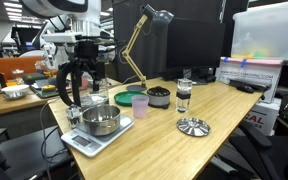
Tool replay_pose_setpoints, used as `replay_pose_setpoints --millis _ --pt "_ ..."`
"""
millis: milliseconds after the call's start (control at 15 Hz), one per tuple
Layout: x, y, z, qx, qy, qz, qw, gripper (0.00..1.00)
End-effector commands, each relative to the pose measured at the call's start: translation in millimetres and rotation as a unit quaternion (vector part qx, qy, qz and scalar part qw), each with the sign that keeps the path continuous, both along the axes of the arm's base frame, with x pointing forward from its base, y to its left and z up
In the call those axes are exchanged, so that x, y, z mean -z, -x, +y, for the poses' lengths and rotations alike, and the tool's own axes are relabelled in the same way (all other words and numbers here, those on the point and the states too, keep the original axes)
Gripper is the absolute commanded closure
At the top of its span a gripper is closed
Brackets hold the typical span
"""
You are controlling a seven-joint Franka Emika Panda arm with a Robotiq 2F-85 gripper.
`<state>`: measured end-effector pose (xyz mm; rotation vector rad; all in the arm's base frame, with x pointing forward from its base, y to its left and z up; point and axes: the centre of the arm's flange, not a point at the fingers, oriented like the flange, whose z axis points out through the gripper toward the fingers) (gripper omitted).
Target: Move the black pepper container to the other side of the pot
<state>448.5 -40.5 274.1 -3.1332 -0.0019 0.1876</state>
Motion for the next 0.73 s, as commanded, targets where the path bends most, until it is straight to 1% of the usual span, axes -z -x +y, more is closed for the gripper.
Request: replay_pose_setpoints --millis 0,67,200,667 --pt "-47.2 3.8 -15.8 -0.011 0.005 -0.019 0.9997 0.00" --pt "-32.0 -0.3 -9.9 -0.001 0.003 -0.020 0.9998 0.00" --pt "-48.3 2.5 -14.3 -0.001 0.003 -0.027 0.9996 0.00" --pt "-43.8 4.1 -13.6 -0.002 0.003 -0.021 0.9998 0.00"
